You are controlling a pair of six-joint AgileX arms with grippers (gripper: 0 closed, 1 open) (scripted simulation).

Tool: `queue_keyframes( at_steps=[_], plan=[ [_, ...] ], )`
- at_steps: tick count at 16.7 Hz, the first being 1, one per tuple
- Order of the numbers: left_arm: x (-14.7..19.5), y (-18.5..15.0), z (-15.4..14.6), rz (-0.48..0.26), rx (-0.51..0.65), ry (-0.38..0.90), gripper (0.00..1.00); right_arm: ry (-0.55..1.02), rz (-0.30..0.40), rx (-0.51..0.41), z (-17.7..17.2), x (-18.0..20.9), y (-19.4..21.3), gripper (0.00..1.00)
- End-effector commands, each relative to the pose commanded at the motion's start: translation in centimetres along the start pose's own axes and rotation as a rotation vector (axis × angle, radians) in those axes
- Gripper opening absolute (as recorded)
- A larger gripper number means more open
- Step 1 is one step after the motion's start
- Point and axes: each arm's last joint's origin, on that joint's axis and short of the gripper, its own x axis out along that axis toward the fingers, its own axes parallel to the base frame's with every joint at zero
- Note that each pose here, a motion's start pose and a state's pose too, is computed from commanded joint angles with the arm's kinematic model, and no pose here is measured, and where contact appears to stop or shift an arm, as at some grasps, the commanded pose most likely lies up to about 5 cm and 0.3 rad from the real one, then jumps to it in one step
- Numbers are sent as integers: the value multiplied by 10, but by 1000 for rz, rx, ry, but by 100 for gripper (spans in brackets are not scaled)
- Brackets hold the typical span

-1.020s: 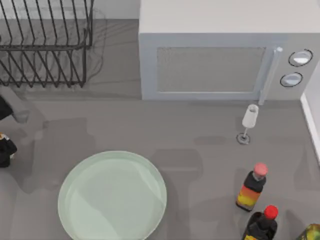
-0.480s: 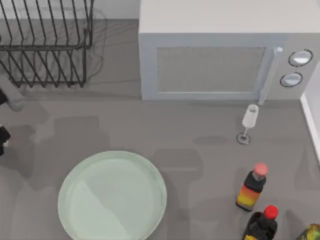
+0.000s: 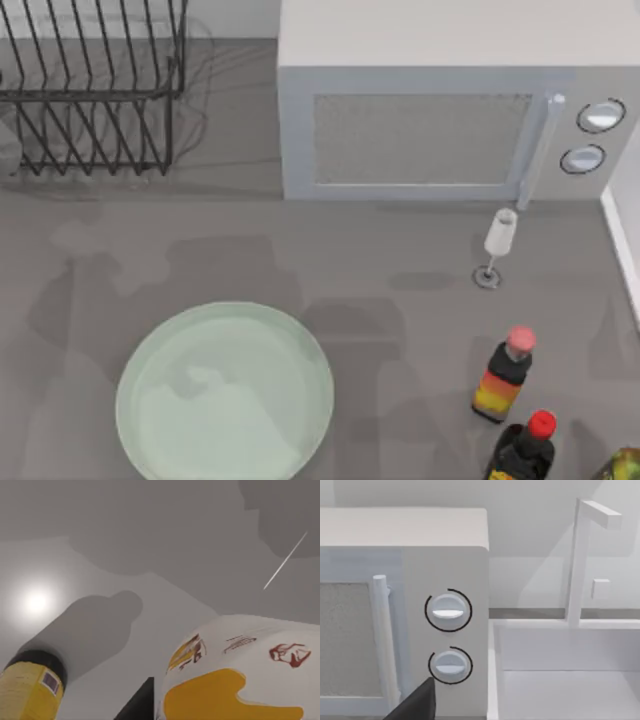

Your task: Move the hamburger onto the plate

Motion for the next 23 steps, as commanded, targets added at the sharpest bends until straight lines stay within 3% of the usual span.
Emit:
queue_keyframes(
  at_steps=[6,8,11,15,19,23],
  plan=[
    [0,-1,2,5,34,0,0,0,0,0,0,0,0,100],
    [-6,-6,7,29,124,-5,0,0,0,0,0,0,0,100],
    [-20,-18,20,81,359,-11,0,0,0,0,0,0,0,100],
    [-37,-44,43,155,852,4,0,0,0,0,0,0,0,100],
    [-44,-78,67,184,1492,53,0,0,0,0,0,0,0,100],
    [-38,-115,88,145,2159,100,0,0,0,0,0,0,0,100]
  ],
)
